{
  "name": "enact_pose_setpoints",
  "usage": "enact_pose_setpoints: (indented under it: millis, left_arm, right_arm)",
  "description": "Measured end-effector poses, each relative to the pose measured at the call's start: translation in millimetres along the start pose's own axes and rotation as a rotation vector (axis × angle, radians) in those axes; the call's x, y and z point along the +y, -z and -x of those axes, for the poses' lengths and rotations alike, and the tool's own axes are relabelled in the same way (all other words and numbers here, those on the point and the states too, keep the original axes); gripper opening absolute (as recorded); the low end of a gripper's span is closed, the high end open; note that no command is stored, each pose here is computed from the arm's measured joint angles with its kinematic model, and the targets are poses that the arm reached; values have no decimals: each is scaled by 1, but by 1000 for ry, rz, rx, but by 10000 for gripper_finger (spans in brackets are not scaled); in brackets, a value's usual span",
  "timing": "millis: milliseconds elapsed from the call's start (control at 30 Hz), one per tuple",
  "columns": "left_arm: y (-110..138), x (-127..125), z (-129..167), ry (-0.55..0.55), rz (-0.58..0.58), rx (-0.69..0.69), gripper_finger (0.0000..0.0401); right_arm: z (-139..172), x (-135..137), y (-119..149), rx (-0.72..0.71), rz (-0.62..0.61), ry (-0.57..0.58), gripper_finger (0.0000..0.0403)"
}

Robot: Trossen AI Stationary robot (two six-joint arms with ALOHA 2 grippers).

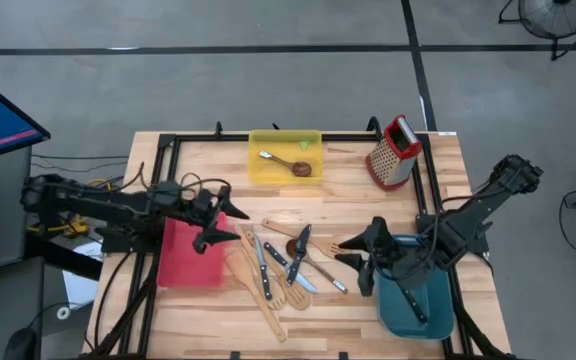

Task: Pick & Place Kitchen Items
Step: Put the brown spatula into the red bin

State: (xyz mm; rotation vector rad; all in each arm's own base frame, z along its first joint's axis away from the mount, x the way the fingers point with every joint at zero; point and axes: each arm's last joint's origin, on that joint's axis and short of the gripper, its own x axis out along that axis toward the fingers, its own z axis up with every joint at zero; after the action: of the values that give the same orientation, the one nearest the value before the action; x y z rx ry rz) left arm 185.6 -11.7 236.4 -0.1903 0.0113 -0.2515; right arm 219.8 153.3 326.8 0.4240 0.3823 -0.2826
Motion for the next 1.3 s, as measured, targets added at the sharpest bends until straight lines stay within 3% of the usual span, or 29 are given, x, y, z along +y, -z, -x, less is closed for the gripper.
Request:
enact_pose_setpoints:
  millis: [467, 667, 867, 1133, 1300]
  left_arm:
    - [23, 5, -36, -327, -10, 169, 259]
    - [40, 9, -45, -330, -106, 269, 259]
    - [58, 15, -54, -255, -161, 376, 259]
    - [46, 30, -77, -201, -243, 378, 264]
    - [51, 45, -82, -182, -262, 422, 266]
  right_arm:
    - [-2, -2, -1, -2, -4, 11, 155]
    - [-2, -3, 0, 6, 8, 19, 149]
    - [-8, -1, 5, 17, 23, 35, 149]
    - [-26, 3, 16, 34, 47, 70, 153]
    - [-26, 7, 15, 16, 21, 42, 153]
